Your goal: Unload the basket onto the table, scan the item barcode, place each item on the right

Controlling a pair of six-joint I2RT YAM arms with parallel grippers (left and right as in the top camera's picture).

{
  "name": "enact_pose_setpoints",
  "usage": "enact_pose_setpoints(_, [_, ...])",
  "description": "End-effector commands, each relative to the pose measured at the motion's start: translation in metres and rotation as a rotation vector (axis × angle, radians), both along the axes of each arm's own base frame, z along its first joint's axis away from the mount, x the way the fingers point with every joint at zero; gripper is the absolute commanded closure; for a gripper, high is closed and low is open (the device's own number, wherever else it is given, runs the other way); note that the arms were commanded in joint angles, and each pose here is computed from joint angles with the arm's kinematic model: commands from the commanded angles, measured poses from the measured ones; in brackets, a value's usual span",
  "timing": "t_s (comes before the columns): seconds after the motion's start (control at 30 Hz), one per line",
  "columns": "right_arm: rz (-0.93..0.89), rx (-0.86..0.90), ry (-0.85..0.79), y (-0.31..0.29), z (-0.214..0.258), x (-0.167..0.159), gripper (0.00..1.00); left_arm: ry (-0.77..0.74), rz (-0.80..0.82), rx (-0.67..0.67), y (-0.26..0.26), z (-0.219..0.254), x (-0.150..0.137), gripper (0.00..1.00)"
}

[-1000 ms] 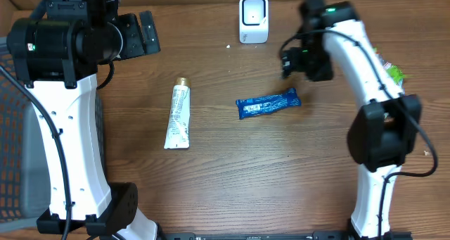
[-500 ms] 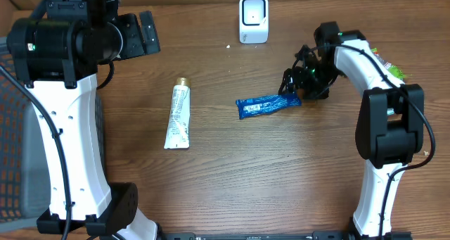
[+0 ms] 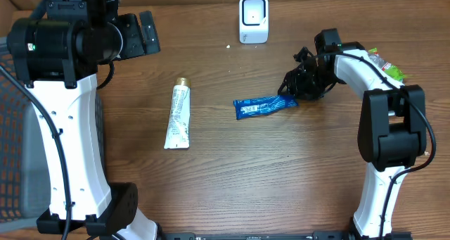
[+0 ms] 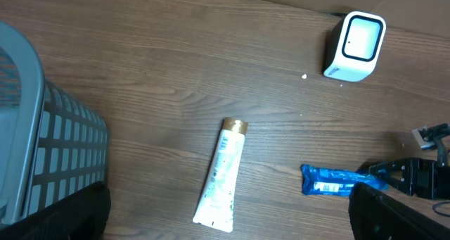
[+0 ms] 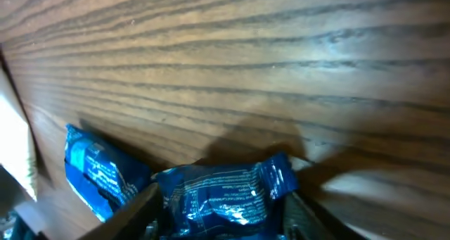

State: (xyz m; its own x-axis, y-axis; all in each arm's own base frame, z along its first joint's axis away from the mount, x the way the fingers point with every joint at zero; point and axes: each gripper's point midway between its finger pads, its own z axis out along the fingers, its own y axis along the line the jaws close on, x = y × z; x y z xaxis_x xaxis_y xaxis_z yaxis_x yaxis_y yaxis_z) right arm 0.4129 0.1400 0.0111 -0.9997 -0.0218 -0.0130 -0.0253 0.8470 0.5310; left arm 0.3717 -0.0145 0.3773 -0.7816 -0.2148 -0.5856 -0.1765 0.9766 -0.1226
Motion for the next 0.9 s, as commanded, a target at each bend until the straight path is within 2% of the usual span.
enact_pose_setpoints(0.0, [-0.002, -0.030, 0.106, -0.003, -0.026, -0.026, 0.55, -0.003, 0.016, -0.001, 0.001, 0.000, 0.000, 0.00])
enact_pose_setpoints(0.17, [-0.002, -0.031, 0.111, -0.003, -0.026, -0.027, 0.76, -0.003, 0.016, -0.001, 0.001, 0.000, 0.000, 0.00])
enact_pose_setpoints(0.3, [0.009, -0.029, 0.085, -0.004, -0.016, -0.019, 0.80, -0.003, 0.016, -0.001, 0.001, 0.000, 0.000, 0.01])
enact_pose_setpoints(0.37, [0.045, -0.029, 0.047, -0.005, -0.002, -0.012, 0.72, -0.003, 0.016, -0.001, 0.001, 0.000, 0.000, 0.00])
enact_pose_setpoints(0.4, [0.069, -0.052, 0.007, -0.008, 0.013, -0.004, 0.64, -0.003, 0.016, -0.001, 0.001, 0.000, 0.000, 0.01])
enact_pose_setpoints(0.6, [0.215, -0.170, -0.143, -0.016, 0.074, 0.017, 0.29, -0.003, 0.016, -0.001, 0.001, 0.000, 0.000, 0.00])
enact_pose_setpoints(0.7, [0.294, -0.175, -0.165, -0.010, 0.083, 0.013, 0.18, -0.003, 0.016, -0.001, 0.001, 0.000, 0.000, 0.00])
enact_pose_setpoints(0.87, [0.536, -0.161, -0.167, 0.009, 0.068, -0.016, 0.16, -0.003, 0.016, -0.001, 0.001, 0.000, 0.000, 0.00])
